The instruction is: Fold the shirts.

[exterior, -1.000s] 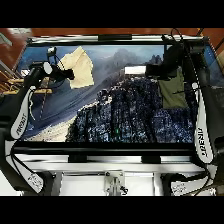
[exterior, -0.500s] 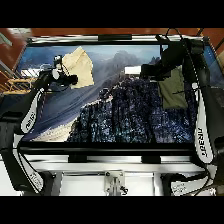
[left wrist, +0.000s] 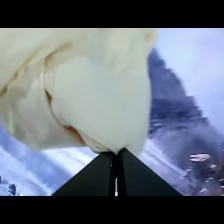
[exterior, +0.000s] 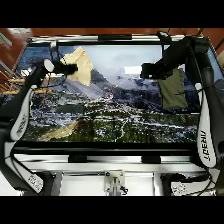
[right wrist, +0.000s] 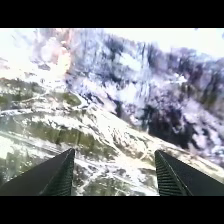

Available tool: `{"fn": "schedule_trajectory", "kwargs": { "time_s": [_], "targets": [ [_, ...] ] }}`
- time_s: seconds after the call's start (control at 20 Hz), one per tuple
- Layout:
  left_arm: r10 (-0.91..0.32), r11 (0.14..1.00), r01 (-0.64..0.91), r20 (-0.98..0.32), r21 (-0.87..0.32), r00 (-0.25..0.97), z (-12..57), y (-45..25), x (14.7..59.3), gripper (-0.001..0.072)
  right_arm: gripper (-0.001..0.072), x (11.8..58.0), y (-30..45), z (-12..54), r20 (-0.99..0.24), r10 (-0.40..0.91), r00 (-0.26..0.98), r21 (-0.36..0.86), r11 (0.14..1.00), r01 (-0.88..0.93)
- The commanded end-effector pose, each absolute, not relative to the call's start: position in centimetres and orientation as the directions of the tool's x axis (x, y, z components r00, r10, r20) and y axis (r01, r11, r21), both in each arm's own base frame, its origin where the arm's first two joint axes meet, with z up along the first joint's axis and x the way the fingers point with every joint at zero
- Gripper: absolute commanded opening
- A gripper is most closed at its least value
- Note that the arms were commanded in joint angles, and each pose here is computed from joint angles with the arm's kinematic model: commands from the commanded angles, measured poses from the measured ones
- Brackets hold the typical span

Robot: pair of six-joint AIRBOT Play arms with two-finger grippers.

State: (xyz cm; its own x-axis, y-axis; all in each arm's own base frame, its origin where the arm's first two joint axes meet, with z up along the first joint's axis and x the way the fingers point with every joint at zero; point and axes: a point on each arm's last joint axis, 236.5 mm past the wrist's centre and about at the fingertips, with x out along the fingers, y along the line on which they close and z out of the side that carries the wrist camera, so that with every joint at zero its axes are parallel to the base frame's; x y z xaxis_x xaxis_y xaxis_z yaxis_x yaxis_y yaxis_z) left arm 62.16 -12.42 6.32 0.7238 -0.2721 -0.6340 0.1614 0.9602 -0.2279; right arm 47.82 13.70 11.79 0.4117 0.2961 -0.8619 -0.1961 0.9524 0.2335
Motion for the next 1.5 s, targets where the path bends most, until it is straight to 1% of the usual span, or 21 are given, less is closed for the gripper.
{"fn": "schedule_trajectory", "kwargs": {
  "time_s": [0.0, 0.05, 0.15, 0.25, 0.3, 0.35, 0.4, 0.45, 0.55, 0.65, 0.7, 0.75, 0.8, 0.85, 0.9, 1.0, 1.1, 1.15, 1.25, 1.35, 1.45],
  "targets": [
    [-0.364, 0.928, 0.361, -0.409, -0.086, 0.837, 22.7, -16.4, 57.4, 0.0026, 0.0601, 46.7, 12.2, 16.6, -0.818, 0.259, 0.513, 0.170, 0.962, -0.214],
    [-0.399, 0.913, 0.403, -0.335, -0.063, 0.853, 27.4, -17.9, 54.8, 0.0026, 0.0601, 46.1, 11.4, 18.8, -0.796, 0.237, 0.556, 0.141, 0.967, -0.210],
    [-0.485, 0.870, 0.493, -0.198, -0.014, 0.852, 35.7, -21.1, 48.4, 0.0027, 0.0600, 44.2, 8.9, 23.7, -0.733, 0.166, 0.660, 0.102, 0.986, -0.134],
    [-0.578, 0.813, 0.582, -0.109, 0.009, 0.809, 40.7, -24.2, 42.2, 0.0027, 0.0601, 41.5, 6.8, 28.9, -0.649, 0.112, 0.753, 0.085, 0.994, -0.074],
    [-0.629, 0.774, 0.633, -0.103, 0.012, 0.771, 41.6, -26.1, 39.4, 0.0027, 0.0600, 39.9, 6.1, 31.1, -0.606, 0.101, 0.789, 0.079, 0.995, -0.066],
    [-0.678, 0.727, 0.686, -0.136, 0.013, 0.722, 41.1, -28.3, 37.1, 0.0027, 0.0601, 38.3, 5.5, 33.2, -0.563, 0.091, 0.821, 0.080, 0.995, -0.055],
    [-0.717, 0.681, 0.733, -0.198, 0.005, 0.668, 39.5, -30.3, 35.4, 0.0027, 0.0601, 36.7, 4.9, 35.0, -0.524, 0.085, 0.847, 0.084, 0.995, -0.049],
    [-0.745, 0.636, 0.771, -0.282, -0.031, 0.604, 36.8, -32.6, 33.9, 0.0027, 0.0601, 35.5, 4.6, 36.3, -0.494, 0.081, 0.866, 0.084, 0.995, -0.045],
    [-0.766, 0.584, 0.801, -0.416, -0.130, 0.490, 30.5, -36.7, 31.8, 0.0027, 0.0601, 33.6, 3.8, 37.9, -0.456, 0.068, 0.887, 0.083, 0.996, -0.033],
    [-0.755, 0.567, 0.799, -0.516, -0.202, 0.405, 24.1, -40.0, 30.5, 0.0037, 0.0601, 32.6, 3.6, 37.6, -0.476, 0.065, 0.877, 0.085, 0.996, -0.028],
    [-0.738, 0.568, 0.790, -0.568, -0.232, 0.364, 20.9, -41.2, 30.0, 0.0223, 0.0601, 32.4, 3.6, 36.7, -0.510, 0.062, 0.858, 0.081, 0.996, -0.023],
    [-0.715, 0.579, 0.773, -0.617, -0.260, 0.328, 18.4, -41.7, 29.7, 0.0558, 0.0601, 32.2, 3.5, 35.7, -0.550, 0.057, 0.833, 0.076, 0.997, -0.018],
    [-0.692, 0.595, 0.754, -0.653, -0.277, 0.307, 16.9, -41.6, 29.7, 0.0716, 0.0601, 31.9, 3.5, 34.2, -0.603, 0.050, 0.797, 0.063, 0.998, -0.015],
    [-0.663, 0.617, 0.737, -0.686, -0.276, 0.299, 16.0, -40.5, 30.2, 0.0714, 0.0601, 31.7, 3.4, 32.7, -0.659, 0.042, 0.751, 0.041, 0.999, -0.019],
    [-0.624, 0.648, 0.715, -0.720, -0.261, 0.303, 15.4, -38.6, 31.0, 0.0713, 0.0629, 31.4, 3.4, 30.7, -0.726, 0.031, 0.687, 0.016, 0.999, -0.028],
    [-0.481, 0.745, 0.637, -0.820, -0.196, 0.310, 13.6, -32.2, 33.2, 0.0710, 0.0629, 31.1, 3.5, 26.1, -0.843, 0.011, 0.538, -0.020, 0.998, -0.051],
    [-0.311, 0.838, 0.529, -0.915, -0.136, 0.257, 10.9, -24.7, 34.4, 0.0710, 0.0629, 31.1, 4.4, 20.4, -0.923, 0.023, 0.384, -0.021, 0.994, -0.109],
    [-0.271, 0.871, 0.470, -0.939, -0.147, 0.209, 9.6, -22.0, 34.5, 0.0710, 0.0629, 30.8, 5.3, 17.2, -0.954, 0.054, 0.296, 0.013, 0.990, -0.138],
    [-0.275, 0.897, 0.389, -0.954, -0.211, 0.116, 6.5, -19.4, 33.8, 0.0711, 0.0629, 29.4, 7.5, 10.9, -0.979, 0.161, 0.121, 0.142, 0.978, -0.155],
    [-0.278, 0.898, 0.363, -0.960, -0.250, 0.024, 2.4, -18.6, 32.0, 0.0711, 0.0629, 27.7, 8.4, 5.8, -0.969, 0.247, -0.010, 0.247, 0.962, -0.115],
    [-0.275, 0.902, 0.341, -0.961, -0.264, -0.015, -1.6, -18.5, 30.6, 0.0711, 0.0629, 26.0, 7.7, 2.7, -0.961, 0.257, -0.098, 0.265, 0.962, -0.072]
  ]
}}
